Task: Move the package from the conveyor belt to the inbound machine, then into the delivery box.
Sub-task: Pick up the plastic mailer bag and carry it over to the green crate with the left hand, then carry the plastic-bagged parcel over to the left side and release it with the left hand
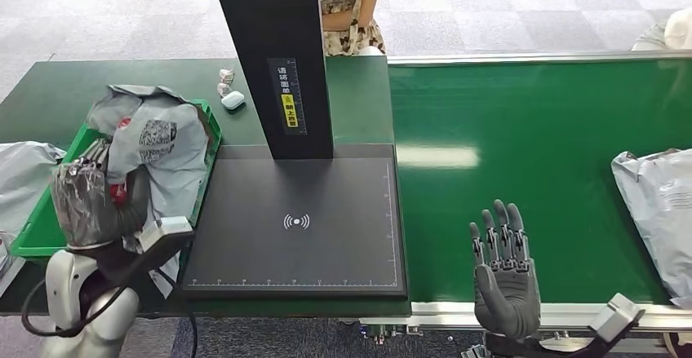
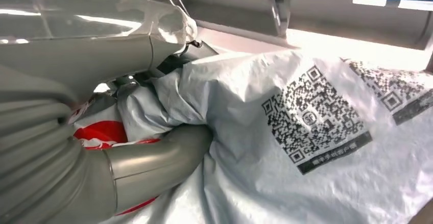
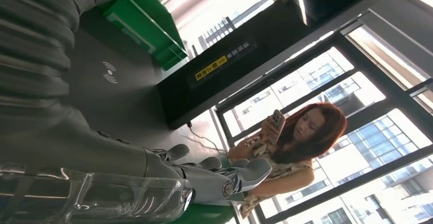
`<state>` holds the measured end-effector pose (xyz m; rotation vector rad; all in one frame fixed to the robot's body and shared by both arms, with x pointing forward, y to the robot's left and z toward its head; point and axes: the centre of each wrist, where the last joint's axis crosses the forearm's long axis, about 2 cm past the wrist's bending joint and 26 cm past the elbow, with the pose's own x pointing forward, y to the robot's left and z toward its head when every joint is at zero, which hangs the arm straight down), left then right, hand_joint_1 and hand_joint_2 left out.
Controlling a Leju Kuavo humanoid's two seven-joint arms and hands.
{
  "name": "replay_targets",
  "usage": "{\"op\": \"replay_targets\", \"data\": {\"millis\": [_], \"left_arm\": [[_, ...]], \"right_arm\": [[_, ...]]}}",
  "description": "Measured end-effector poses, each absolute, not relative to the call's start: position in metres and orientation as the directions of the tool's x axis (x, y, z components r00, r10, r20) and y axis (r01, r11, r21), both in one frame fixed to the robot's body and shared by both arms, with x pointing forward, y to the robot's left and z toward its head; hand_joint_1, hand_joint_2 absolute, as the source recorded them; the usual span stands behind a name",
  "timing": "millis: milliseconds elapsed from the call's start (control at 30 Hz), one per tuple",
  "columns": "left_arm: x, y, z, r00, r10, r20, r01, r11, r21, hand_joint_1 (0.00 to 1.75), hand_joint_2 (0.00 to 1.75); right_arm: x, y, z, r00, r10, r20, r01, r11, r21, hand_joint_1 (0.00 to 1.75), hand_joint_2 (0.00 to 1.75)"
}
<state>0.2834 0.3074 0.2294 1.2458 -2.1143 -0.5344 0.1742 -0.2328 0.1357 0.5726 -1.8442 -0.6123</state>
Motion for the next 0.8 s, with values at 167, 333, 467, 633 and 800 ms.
{"op": "replay_targets", "data": {"millis": [167,333,467,633,800], "left_arm": [[0.341,0.344,0.257,-0.210,-0.958,0.196,-0.655,0.287,0.699,1.75,1.75],[0.389,0.374,0.281,-0.025,-0.996,0.080,-0.635,0.078,0.769,1.75,1.75],[0.425,0.395,0.303,0.094,-0.995,0.012,-0.581,-0.046,0.813,1.75,1.75],[0.452,0.409,0.317,0.182,-0.981,-0.061,-0.493,-0.145,0.858,1.75,1.75],[0.461,0.415,0.311,0.206,-0.974,-0.094,-0.427,-0.177,0.887,1.75,1.75]], "right_arm": [[0.175,-0.230,0.136,-0.302,-0.657,0.691,-0.124,0.746,0.655,0.00,1.75],[0.179,-0.230,0.135,-0.293,-0.661,0.691,-0.135,0.744,0.654,0.00,1.75],[0.183,-0.231,0.136,-0.291,-0.660,0.692,-0.138,0.745,0.653,0.00,1.75],[0.185,-0.231,0.135,-0.290,-0.661,0.692,-0.134,0.745,0.654,0.00,1.75],[0.185,-0.232,0.134,-0.291,-0.659,0.693,-0.129,0.745,0.654,0.00,1.75]]}}
